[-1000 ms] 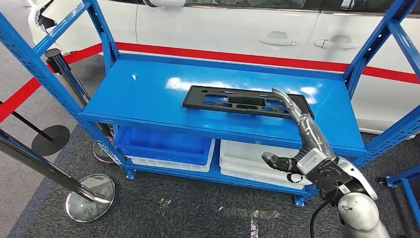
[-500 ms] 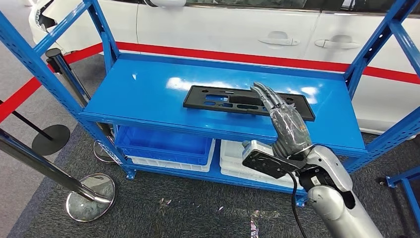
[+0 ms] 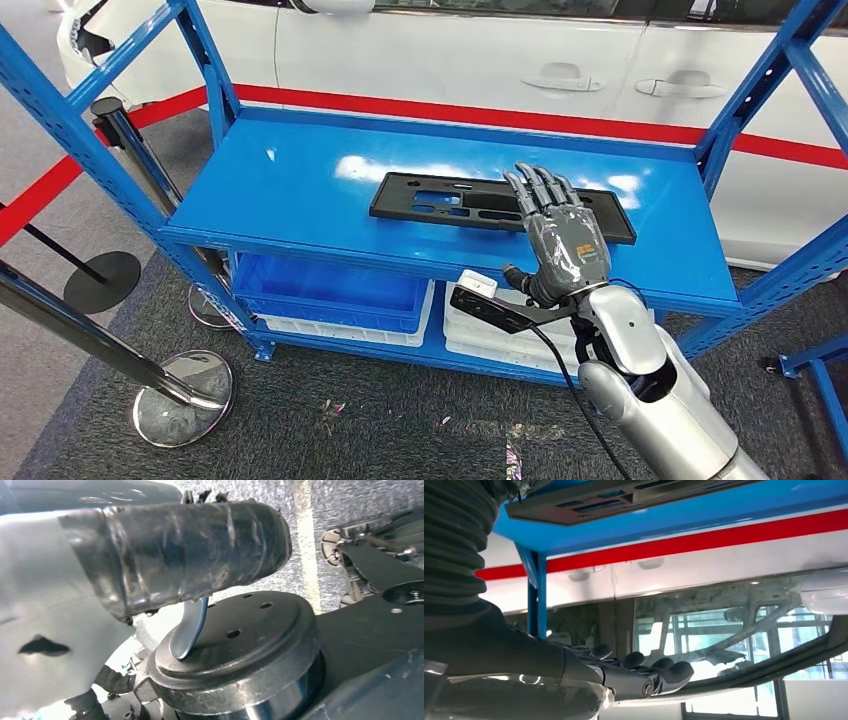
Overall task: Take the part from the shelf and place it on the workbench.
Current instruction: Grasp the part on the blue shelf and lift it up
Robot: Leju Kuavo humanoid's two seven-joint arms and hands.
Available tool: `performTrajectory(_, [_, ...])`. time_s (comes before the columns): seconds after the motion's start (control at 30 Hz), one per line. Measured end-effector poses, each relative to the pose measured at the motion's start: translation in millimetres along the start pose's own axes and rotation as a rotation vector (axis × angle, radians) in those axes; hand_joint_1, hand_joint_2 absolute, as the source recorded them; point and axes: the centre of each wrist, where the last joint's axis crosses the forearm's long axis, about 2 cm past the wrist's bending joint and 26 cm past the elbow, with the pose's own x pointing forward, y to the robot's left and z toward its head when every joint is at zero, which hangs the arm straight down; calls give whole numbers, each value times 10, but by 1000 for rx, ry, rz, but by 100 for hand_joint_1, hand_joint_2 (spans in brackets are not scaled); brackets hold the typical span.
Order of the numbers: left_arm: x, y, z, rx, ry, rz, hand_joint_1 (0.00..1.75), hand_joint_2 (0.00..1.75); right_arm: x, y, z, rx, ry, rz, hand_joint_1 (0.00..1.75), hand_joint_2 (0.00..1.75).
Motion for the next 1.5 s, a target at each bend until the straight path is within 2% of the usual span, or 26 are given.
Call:
performTrajectory(0.53, [-4, -57, -8, -7, -24, -17, 0, 0, -29, 202, -13, 65, 24, 16, 0, 175])
performTrajectory(1.5, [19, -114, -11, -14, -38, -13, 0, 0, 28, 325, -66, 91, 22, 15, 0, 175])
